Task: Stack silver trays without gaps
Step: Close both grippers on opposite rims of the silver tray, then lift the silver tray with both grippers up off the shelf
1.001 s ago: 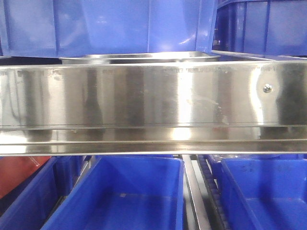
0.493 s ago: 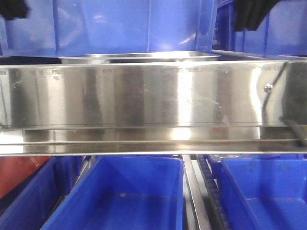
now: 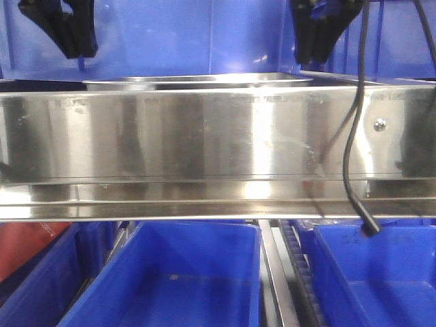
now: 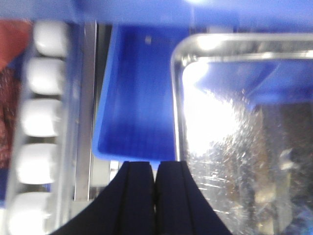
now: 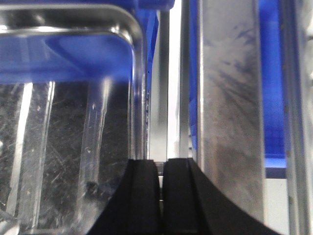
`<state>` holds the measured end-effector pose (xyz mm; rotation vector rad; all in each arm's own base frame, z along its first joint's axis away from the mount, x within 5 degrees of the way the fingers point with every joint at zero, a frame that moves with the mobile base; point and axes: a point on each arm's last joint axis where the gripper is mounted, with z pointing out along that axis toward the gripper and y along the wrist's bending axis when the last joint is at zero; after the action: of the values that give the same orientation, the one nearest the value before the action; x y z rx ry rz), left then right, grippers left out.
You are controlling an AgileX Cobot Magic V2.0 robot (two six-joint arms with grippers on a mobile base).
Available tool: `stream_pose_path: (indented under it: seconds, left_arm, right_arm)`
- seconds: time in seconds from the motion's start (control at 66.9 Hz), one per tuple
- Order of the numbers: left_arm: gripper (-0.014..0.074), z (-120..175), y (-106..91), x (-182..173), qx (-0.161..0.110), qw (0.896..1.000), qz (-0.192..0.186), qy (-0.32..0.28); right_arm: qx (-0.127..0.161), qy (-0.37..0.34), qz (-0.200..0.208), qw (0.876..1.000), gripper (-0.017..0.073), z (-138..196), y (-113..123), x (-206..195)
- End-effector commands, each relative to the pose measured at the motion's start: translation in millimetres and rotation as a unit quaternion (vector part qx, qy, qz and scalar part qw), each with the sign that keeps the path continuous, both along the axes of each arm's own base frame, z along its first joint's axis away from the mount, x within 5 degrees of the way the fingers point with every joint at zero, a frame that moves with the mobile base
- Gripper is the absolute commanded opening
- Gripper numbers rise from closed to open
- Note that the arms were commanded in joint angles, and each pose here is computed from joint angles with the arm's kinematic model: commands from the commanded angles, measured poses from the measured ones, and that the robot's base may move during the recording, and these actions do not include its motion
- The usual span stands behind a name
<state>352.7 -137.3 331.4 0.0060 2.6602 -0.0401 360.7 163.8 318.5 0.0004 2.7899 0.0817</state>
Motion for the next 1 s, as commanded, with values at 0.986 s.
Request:
stream_pose_path:
  seconds: [0.986]
  left_arm:
    - [0.0274,-24.0,-24.3,10.4,-0.001,1.0,0.016,0.006]
  right_arm:
    - [0.031,-0.011,0.003,0.999,0.0201,-14.6,12.2,13.7]
